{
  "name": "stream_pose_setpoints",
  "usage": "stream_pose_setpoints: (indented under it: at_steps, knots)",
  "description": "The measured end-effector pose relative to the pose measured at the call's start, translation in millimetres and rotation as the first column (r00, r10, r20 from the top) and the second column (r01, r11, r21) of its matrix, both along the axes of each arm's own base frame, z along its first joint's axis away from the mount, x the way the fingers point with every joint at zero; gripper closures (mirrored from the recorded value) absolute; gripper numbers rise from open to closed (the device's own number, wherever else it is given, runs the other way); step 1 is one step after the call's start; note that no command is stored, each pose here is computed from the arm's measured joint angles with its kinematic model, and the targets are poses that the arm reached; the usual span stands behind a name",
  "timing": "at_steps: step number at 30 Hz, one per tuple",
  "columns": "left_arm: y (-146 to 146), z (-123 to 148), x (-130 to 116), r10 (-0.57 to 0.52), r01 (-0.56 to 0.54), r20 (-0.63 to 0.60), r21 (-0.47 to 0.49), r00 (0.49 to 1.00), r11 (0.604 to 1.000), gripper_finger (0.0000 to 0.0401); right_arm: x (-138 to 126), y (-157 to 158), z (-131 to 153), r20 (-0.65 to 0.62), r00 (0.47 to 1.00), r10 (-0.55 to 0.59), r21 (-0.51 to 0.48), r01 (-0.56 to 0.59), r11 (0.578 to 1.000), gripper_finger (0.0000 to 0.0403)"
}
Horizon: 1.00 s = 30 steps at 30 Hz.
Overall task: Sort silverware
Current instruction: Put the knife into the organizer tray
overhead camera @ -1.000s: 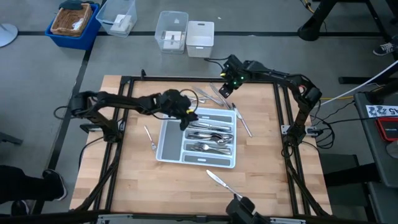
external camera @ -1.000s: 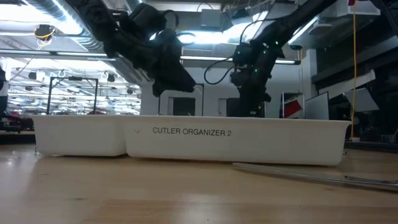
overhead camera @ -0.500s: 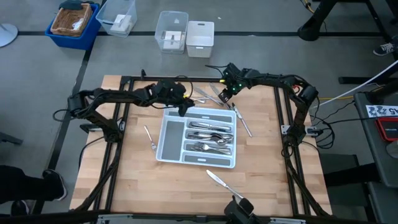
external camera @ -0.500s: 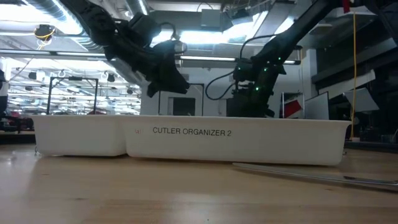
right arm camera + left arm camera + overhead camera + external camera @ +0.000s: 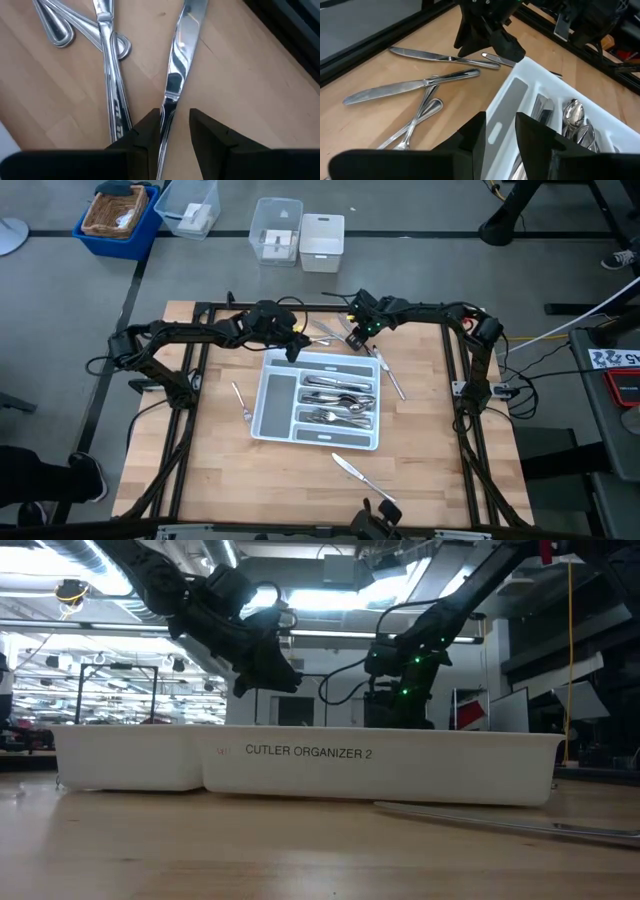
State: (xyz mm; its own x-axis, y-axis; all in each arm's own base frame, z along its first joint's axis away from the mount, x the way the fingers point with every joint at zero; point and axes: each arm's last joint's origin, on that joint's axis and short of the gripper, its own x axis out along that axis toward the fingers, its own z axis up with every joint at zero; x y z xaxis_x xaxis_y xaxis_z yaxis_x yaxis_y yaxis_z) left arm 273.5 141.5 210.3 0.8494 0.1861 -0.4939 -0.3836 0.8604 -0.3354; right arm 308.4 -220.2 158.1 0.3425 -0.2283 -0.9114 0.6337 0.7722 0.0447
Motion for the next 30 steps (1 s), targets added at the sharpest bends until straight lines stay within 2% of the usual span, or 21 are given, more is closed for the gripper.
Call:
stream_pose_setpoints:
  at_steps: [13,30]
  knots:
    - [0,0,0,0.000,0.000,0.000,-0.001,1.000,1.000,0.0306,5,9,-1,-0.019,1.000,0.012,-0.011,-0.012,1.000,0.0297]
    - [0,-1,0,0.001,-0.001,-0.006,-0.005,1.000,1.000,0.0306,7,8,-30,-0.119,0.993,-0.005,0.028,0.008,1.000,0.0301]
